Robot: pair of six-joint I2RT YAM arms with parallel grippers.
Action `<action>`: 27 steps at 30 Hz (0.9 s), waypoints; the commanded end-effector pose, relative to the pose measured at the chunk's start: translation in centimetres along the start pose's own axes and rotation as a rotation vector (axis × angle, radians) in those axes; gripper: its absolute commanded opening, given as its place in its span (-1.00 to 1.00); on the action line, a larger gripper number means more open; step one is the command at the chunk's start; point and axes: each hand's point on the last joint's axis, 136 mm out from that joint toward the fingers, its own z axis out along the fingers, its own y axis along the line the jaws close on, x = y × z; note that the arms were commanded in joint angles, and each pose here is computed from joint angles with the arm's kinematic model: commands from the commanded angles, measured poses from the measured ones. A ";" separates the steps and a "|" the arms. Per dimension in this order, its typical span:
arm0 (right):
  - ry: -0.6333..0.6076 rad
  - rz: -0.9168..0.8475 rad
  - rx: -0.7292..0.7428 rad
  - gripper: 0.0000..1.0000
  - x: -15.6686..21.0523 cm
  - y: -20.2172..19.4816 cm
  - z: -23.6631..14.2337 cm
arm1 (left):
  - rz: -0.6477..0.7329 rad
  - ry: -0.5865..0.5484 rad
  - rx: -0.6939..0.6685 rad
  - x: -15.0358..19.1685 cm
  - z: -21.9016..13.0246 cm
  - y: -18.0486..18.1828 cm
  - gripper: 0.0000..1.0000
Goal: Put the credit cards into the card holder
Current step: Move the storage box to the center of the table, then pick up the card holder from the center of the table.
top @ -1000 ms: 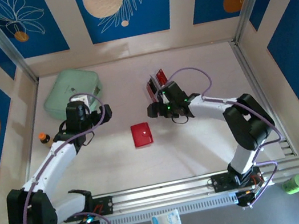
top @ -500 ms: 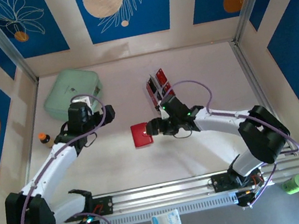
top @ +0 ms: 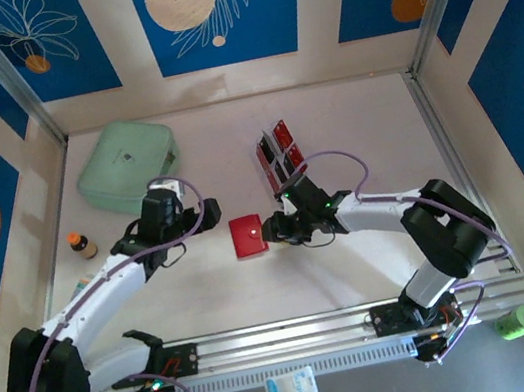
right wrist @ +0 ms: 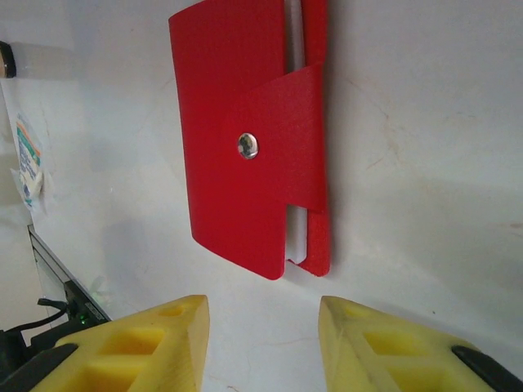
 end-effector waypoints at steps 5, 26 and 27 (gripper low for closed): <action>0.003 0.029 -0.045 -0.22 -1.2 0.6 0.9 | 0.013 0.029 -0.031 1.1 0.8 0.2 1.00; 0.026 0.041 -0.036 -0.23 -3.0 0.1 3.0 | 0.036 0.035 -0.034 1.2 1.2 -0.1 1.00; 0.027 0.040 -0.037 -0.23 -3.0 0.2 3.0 | 0.036 0.035 -0.033 1.2 1.2 -0.1 1.00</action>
